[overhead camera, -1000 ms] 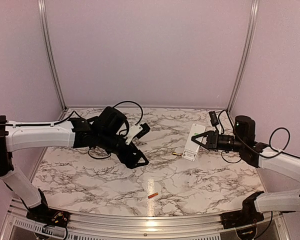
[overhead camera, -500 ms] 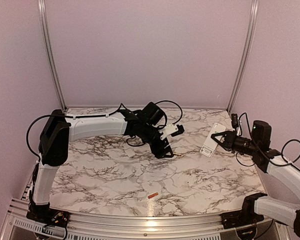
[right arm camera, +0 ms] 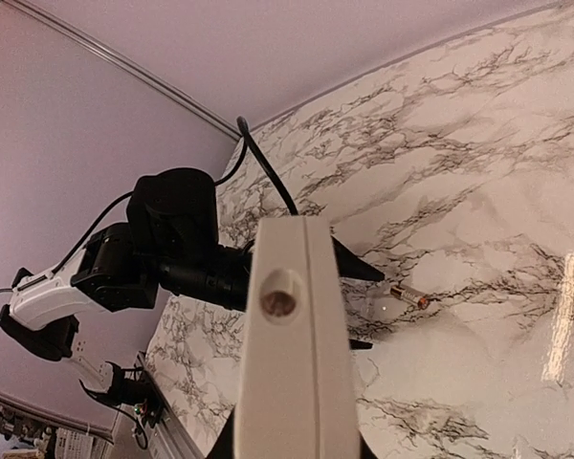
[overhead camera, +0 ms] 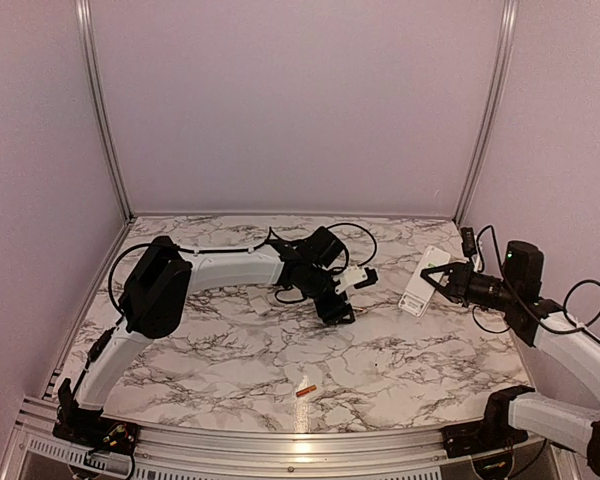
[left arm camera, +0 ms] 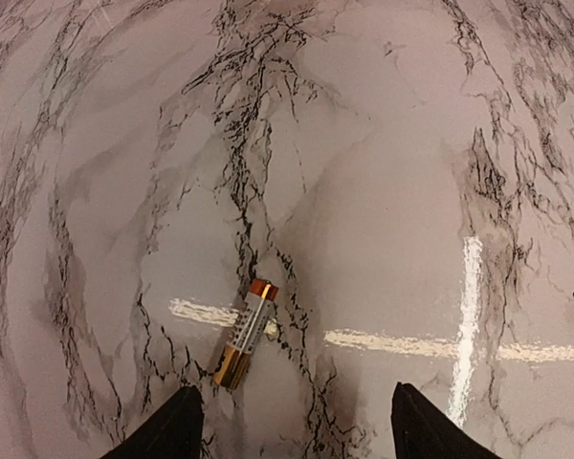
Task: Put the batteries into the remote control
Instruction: Move the battery to the center of the board.
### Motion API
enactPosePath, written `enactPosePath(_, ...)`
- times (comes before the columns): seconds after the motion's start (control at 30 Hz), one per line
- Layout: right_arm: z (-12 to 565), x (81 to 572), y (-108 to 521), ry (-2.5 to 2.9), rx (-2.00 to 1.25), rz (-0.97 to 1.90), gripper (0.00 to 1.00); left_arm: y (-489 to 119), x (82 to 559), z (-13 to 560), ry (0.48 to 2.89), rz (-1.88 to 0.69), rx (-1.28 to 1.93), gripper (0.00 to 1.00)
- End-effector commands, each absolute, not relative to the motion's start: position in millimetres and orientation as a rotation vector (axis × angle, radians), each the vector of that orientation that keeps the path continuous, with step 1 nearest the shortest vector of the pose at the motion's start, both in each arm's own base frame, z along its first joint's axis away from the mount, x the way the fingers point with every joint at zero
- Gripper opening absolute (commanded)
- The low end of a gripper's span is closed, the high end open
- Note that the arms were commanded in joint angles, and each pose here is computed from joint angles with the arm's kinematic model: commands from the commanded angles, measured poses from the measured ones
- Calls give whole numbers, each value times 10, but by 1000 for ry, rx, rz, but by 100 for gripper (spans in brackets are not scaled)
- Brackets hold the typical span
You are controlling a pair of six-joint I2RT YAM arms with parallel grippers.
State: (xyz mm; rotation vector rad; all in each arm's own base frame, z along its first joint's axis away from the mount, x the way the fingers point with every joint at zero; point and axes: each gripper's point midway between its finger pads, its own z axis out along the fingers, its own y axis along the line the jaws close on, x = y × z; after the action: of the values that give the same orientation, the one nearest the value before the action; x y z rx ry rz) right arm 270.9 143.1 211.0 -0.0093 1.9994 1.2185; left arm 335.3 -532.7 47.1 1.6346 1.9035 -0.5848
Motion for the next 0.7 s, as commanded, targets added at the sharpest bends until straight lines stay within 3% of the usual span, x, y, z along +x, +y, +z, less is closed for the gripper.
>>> enactPosePath(0.0,2168,2695,1446,1974,-28,1248,0,-5437,3543,494,1842,-607,1591,70)
enactPosePath(0.37,2155,2688,1461,1980,-42,1257,0,-5612,3682,440,1834,-705,1545,71)
enactPosePath(0.67,2176,2690,1466,1976,-50,1259,0,-5525,3589,120,1944,-726,1564,63)
